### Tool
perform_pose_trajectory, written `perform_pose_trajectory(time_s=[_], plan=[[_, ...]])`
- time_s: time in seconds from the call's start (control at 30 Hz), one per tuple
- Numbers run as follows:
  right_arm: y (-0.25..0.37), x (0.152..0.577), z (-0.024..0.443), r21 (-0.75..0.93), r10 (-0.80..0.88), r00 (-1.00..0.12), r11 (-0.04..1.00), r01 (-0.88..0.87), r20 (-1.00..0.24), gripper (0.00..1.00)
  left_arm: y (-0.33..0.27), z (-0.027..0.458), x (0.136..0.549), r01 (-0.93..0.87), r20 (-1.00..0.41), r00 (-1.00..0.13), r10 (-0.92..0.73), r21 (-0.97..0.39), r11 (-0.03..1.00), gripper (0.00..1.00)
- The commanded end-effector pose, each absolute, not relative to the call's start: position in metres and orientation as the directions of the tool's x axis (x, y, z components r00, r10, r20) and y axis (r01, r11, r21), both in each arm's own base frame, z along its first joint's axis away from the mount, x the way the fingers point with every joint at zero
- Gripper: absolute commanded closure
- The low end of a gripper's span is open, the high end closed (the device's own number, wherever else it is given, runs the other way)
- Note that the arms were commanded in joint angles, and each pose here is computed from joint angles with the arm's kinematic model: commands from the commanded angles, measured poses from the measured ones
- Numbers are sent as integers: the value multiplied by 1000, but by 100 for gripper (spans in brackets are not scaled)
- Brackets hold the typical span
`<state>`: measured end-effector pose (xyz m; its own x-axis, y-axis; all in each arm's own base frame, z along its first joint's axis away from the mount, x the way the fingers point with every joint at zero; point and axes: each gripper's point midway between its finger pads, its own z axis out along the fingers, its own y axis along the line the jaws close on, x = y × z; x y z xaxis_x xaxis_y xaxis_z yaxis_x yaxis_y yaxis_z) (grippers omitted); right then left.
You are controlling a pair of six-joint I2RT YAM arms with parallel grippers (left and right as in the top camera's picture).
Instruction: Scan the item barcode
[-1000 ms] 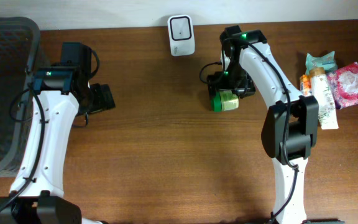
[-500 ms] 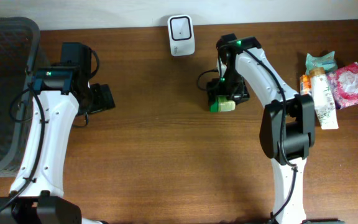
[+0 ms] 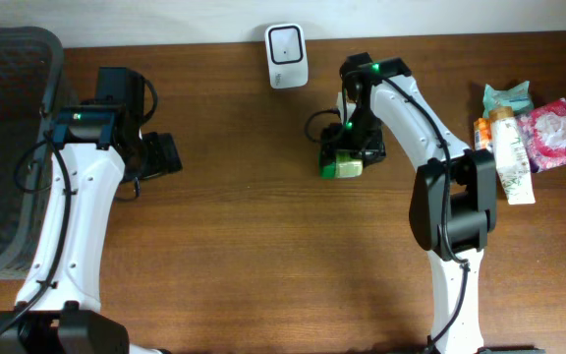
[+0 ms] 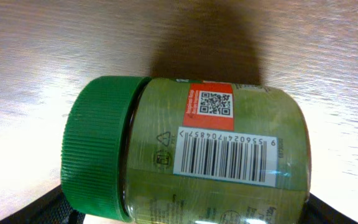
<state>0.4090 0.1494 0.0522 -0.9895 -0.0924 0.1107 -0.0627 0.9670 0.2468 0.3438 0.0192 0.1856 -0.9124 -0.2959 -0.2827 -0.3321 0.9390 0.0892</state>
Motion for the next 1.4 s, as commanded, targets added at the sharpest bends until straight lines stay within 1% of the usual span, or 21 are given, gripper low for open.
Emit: perform_pose_trajectory(time_s=[0.0, 0.13, 0.23, 0.4, 0.43, 0.53, 0.57, 0.6, 0.63, 0.7, 0.73, 0.77, 0.8, 0.87, 1.0, 1.03, 1.13, 1.2, 1.23, 1.33, 1.37], plan=[[170, 426, 86, 382, -87, -995, 922, -66, 38, 23, 23, 190, 342, -345, -299, -905, -304, 93, 934, 1], [209, 421, 111, 615, -173, -985, 778, -132, 7, 22, 23, 190, 342, -345, -299, -905, -304, 93, 934, 1], [221, 417, 115, 685, -191, -982, 716, -135, 6, 22, 23, 190, 342, -345, -299, -905, -304, 93, 934, 1], [246, 408, 104, 837, -202, -979, 538, -99, 14, 22, 23, 190, 342, -345, -299, -905, -304, 93, 934, 1], [247, 405, 98, 848, -203, -979, 522, -89, 22, 22, 23, 190, 342, -345, -299, -905, -304, 93, 934, 1], [244, 395, 71, 847, -195, -979, 529, -59, 54, 22, 23, 190, 342, -345, -299, -905, -304, 93, 934, 1], [241, 393, 66, 844, -192, -979, 534, -51, 62, 19, 23, 190, 342, -345, -299, -905, -304, 93, 934, 1], [237, 393, 61, 830, -185, -980, 556, -47, 68, 18, 23, 190, 342, -345, -299, -905, -304, 93, 934, 1], [226, 395, 50, 785, -156, -983, 619, -22, 95, 18, 23, 190, 342, -345, -299, -905, -304, 93, 934, 1], [219, 396, 43, 767, -135, -985, 642, -3, 109, 18, 23, 190, 342, -345, -299, -905, -304, 93, 934, 1], [210, 395, 35, 733, -123, -985, 680, 7, 123, 16, 23, 190, 342, -345, -298, -905, -304, 93, 934, 1], [206, 395, 32, 715, -118, -985, 699, 6, 124, 7, 23, 190, 342, -345, -299, -905, -304, 93, 934, 1], [201, 396, 29, 695, -112, -986, 719, 4, 122, 1, 23, 190, 342, -345, -299, -905, -304, 93, 934, 1], [182, 404, 24, 626, -64, -990, 779, 29, 125, 1, 23, 190, 342, -345, -299, -905, -304, 93, 934, 1], [137, 430, 60, 481, -13, -998, 876, 21, 67, 1, 23, 190, 342, -345, -299, -905, -304, 93, 934, 1], [132, 437, 74, 465, -20, -999, 885, -2, 35, 1, 23, 190, 342, -345, -299, -905, -304, 93, 934, 1], [133, 442, 95, 485, -26, -1000, 874, -16, 13, 1, 23, 190, 342, -345, -299, -905, -304, 93, 934, 1], [143, 438, 101, 547, -61, -998, 836, -47, 8, 1, 23, 190, 342, -345, -299, -905, -304, 93, 934, 1], [142, 439, 100, 538, -61, -998, 842, -48, 5, 1, 23, 190, 342, -345, -299, -905, -304, 93, 934, 1], [125, 440, 89, 423, -52, -999, 905, -46, 4, 0, 23, 190, 342, -345, -299, -905, -304, 93, 934, 1], [115, 444, 90, 338, -37, -999, 940, -37, -5, 0, 23, 190, 342, -345, -299, -905, -304, 93, 934, 1]])
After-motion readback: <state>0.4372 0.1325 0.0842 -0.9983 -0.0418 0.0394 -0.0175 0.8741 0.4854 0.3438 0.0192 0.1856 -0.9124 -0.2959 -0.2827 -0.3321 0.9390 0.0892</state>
